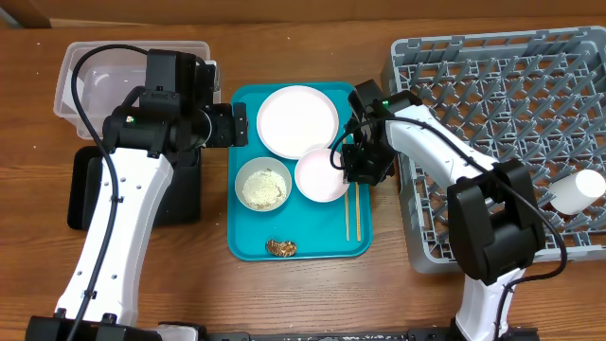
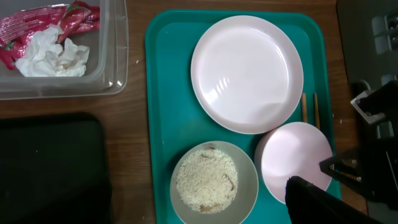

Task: Sort waste into correct bins and load items into the dishwasher
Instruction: 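Lift the pink bowl and place it in the dish rack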

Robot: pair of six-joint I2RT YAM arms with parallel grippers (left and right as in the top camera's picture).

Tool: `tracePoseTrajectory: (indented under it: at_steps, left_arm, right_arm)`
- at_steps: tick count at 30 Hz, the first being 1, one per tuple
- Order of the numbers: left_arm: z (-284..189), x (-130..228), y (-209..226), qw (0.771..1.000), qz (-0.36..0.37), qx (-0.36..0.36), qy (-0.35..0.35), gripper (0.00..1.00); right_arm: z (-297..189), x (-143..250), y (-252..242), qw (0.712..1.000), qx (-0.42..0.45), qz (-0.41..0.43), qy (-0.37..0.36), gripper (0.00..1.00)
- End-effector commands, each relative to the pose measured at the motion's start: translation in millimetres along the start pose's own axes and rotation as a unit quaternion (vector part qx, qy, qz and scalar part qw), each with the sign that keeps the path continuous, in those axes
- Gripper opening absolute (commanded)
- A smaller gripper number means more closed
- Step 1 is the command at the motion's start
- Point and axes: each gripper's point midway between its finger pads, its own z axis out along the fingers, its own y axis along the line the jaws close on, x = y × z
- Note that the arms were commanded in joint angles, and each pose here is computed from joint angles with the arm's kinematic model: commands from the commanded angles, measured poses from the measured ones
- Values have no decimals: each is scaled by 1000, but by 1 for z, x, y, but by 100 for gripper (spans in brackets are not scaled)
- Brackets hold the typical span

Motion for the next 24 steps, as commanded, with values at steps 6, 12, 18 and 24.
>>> tracePoseTrajectory:
  at_steps: [6, 12, 18, 24]
  left_arm:
    - [-9, -8, 1, 1000, 10, -6, -16, 91]
    - [-9, -8, 2, 1000, 10, -6, -16, 91]
    - [-9, -8, 2, 1000, 10, -6, -16, 91]
    - [-9, -8, 2, 1000, 10, -6, -16, 91]
  right_arm:
    - [2, 1, -1, 1000, 4, 14, 2, 13]
    - [2, 1, -1, 1000, 4, 13, 1, 4]
    - [-12, -3, 1, 1000, -1, 9, -15, 4]
    - [-99, -31, 6, 989, 13, -22, -148, 4]
